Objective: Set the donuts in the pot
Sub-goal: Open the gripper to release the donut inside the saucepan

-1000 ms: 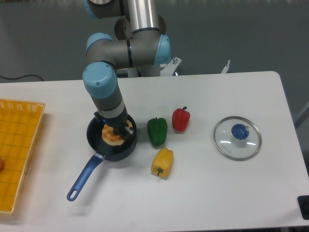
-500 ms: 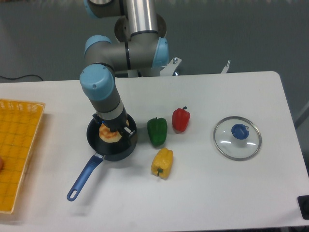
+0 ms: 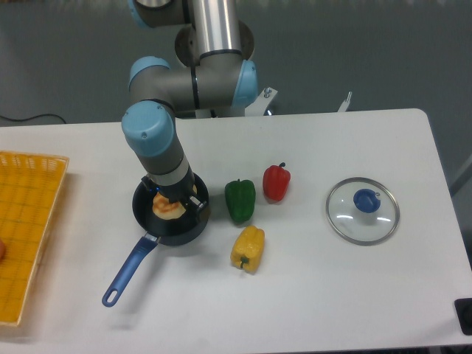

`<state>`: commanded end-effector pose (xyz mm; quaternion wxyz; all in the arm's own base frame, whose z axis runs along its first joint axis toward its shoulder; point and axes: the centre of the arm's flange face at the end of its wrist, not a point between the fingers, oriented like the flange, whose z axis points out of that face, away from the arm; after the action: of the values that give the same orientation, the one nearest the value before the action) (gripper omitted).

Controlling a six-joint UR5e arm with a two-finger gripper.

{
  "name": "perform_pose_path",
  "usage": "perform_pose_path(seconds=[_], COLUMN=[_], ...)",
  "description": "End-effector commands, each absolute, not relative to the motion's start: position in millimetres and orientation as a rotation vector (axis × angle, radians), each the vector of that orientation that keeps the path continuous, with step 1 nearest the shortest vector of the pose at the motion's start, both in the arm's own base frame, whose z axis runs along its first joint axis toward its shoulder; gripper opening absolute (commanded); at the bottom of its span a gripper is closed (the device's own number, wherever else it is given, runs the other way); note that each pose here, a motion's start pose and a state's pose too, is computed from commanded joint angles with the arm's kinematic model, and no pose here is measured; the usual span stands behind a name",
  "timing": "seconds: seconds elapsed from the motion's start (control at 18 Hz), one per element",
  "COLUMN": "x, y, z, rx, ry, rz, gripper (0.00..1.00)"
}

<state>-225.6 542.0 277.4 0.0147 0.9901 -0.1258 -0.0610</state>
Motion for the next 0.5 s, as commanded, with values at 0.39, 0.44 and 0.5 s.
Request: perform_pose_path(seconds=[0.39, 0.44, 0.5], x=[-225.8, -225.8, -225.7], y=[542.4, 542.2, 542.3], z=[278.1, 279.0, 279.0], rx=[3.084, 3.084, 3.085], ry=[-0.390, -0.389, -0.390], rz=[-0.190, -0.193, -0.191], gripper=[0.72, 0.72, 0.72])
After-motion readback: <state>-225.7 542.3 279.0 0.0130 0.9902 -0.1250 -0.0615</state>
